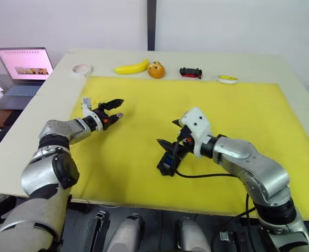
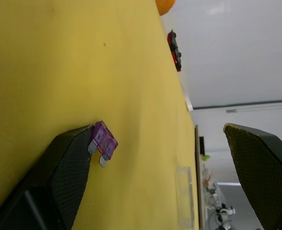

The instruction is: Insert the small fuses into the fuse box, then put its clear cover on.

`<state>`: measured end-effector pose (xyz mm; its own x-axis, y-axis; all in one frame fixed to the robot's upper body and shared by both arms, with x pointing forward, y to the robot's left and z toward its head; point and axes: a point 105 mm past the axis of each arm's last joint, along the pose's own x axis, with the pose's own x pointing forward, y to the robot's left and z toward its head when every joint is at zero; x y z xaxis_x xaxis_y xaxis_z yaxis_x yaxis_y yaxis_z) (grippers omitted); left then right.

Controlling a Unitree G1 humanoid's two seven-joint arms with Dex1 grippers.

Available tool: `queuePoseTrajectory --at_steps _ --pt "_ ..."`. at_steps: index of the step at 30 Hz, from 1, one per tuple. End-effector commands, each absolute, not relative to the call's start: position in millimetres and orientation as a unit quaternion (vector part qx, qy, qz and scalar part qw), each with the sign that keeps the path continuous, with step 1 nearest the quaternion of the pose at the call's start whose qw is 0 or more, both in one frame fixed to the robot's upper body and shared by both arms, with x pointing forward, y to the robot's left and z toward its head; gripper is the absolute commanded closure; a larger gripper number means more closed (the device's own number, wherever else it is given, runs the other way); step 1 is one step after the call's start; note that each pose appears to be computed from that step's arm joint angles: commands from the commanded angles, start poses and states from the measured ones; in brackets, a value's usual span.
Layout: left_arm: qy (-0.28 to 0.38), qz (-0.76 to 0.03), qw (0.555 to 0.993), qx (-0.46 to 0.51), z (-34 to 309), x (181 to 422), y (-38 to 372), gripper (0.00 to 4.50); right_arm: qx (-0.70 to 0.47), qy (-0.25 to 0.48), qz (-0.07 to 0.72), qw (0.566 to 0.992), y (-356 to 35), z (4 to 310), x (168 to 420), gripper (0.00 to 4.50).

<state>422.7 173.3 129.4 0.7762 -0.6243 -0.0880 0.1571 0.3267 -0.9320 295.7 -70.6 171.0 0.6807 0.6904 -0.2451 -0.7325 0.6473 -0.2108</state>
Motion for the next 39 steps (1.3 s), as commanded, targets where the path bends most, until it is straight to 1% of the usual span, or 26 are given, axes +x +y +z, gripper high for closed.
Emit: queuePoseTrajectory --at_steps 1,2,5,17,20,22,23,28,33,35,38,39 --pt "0.243 -0.225 0.787 -0.521 110.0 420.8 170.3 0.55 -0.156 0.044 0.396 0.904 -70.2 184.8 292.1 0.0" --pt "0.243 -0.224 0.787 -0.52 109.1 420.7 171.0 0.82 -0.156 0.044 0.396 0.904 -70.6 185.0 292.0 0.0" --pt "0.245 -0.223 0.786 -0.521 108.6 420.0 171.6 2.31 -0.157 0.044 0.396 0.904 -71.5 185.5 292.0 0.0" --pt "0.25 -0.217 0.784 -0.525 107.1 421.1 167.8 2.31 -0.161 0.047 0.394 0.904 -74.8 186.1 292.0 0.0" --pt "0.25 -0.211 0.788 -0.522 104.6 421.0 169.8 3.26 -0.163 0.048 0.393 0.904 -75.7 186.1 292.3 0.0" --pt "0.247 -0.209 0.79 -0.521 104.5 420.7 172.8 4.23 -0.164 0.048 0.393 0.904 -76.2 186.3 292.4 0.0" --pt "0.245 -0.207 0.79 -0.522 105.2 420.7 175.2 4.42 -0.164 0.048 0.392 0.904 -76.6 186.5 292.5 0.0" --pt "0.226 -0.207 0.794 -0.525 115.6 420.1 190.1 4.42 -0.166 0.048 0.39 0.904 -80.1 188.0 292.8 0.0" --pt "0.21 -0.241 0.798 -0.512 133.5 417.0 195.8 4.42 -0.15 0.045 0.396 0.905 -81.8 191.4 291.3 0.0" --pt "0.21 -0.269 0.796 -0.499 143.6 413.5 192.2 4.42 -0.127 0.042 0.403 0.905 -81.1 195.5 288.9 0.0" --pt "0.209 -0.351 0.785 -0.465 175.9 398.5 178.8 4.42 -0.083 0.036 0.425 0.9 -80.8 204.3 281.6 0.0" --pt "0.207 -0.387 0.781 -0.444 189.4 389.9 171.7 4.42 -0.051 0.033 0.436 0.898 -80.2 208.4 278.5 0.0"
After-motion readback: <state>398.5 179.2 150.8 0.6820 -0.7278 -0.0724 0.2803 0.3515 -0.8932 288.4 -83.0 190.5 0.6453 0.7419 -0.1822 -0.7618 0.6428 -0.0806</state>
